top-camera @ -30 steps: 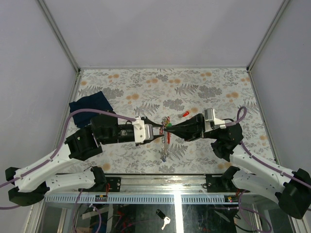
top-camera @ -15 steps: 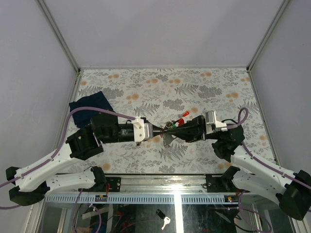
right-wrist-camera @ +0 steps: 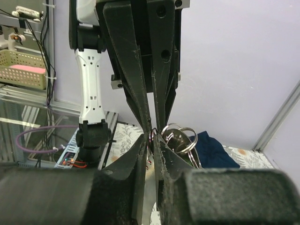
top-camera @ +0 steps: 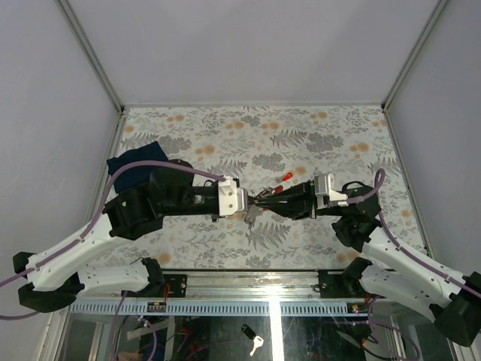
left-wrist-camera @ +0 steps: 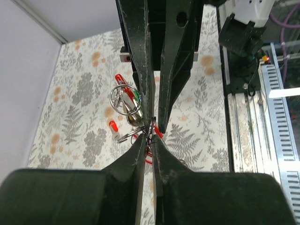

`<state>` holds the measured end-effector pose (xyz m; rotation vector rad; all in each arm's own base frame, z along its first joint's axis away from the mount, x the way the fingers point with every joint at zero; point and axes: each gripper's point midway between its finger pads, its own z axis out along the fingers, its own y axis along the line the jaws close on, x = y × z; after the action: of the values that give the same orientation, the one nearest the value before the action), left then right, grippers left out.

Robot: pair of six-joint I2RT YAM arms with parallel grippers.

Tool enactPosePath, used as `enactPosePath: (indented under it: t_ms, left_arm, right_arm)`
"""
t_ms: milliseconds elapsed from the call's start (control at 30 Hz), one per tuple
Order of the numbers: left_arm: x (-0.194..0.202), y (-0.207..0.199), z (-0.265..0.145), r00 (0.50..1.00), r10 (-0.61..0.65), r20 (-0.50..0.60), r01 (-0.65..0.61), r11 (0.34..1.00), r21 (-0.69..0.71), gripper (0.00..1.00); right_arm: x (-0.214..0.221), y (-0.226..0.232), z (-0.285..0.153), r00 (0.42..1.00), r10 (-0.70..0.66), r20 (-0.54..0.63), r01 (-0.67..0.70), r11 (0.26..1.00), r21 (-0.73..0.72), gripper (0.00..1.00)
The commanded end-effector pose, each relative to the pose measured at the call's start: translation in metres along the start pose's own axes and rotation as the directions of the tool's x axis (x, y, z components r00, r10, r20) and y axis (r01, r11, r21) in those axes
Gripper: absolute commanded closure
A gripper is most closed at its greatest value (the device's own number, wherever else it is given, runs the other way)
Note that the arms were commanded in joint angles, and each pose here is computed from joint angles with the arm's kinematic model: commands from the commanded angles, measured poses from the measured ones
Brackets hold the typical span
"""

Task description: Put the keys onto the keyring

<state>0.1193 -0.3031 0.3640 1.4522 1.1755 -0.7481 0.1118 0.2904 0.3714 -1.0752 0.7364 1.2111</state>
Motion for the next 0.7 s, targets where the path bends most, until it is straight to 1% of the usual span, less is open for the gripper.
enactPosePath:
  t_ms: [0,200,433,500,533,633,667]
  left_arm:
    - [0.009,0.006,-0.008,0.993,0.057,-0.108,-0.055,0.998,0.014,1.00]
    - [0.011,0.012,-0.002,0.983,0.073,-0.168,-0.069,0.997,0.029,1.00]
    - [0.023,0.020,0.002,0.955,0.075,-0.286,-0.064,0.997,0.050,1.00]
    - [0.022,0.021,0.004,0.952,0.079,-0.295,-0.065,0.996,0.057,1.00]
    - [0.021,0.021,0.004,0.952,0.082,-0.296,-0.068,0.996,0.057,1.00]
    - [0.016,0.024,0.004,0.954,0.086,-0.286,-0.074,0.996,0.052,1.00]
    - [0.014,0.024,0.003,0.956,0.088,-0.279,-0.077,0.996,0.051,1.00]
  right_arm:
    - [-0.014,-0.009,0.003,0.995,-0.095,-0.029,0.096,0.995,0.016,0.83]
    - [-0.006,-0.012,0.006,0.994,-0.084,-0.070,0.084,0.996,-0.008,0.84]
    - [0.010,-0.022,0.005,0.981,-0.075,-0.178,0.079,0.997,0.014,0.86]
    - [0.015,-0.023,0.004,0.977,-0.064,-0.203,0.068,0.998,0.016,0.89]
    - [0.016,-0.024,0.004,0.976,-0.060,-0.210,0.065,0.998,0.019,0.93]
    - [0.022,-0.027,0.003,0.970,-0.051,-0.237,0.059,0.998,0.029,1.00]
    - [0.025,-0.028,0.001,0.967,-0.046,-0.252,0.057,0.998,0.038,1.00]
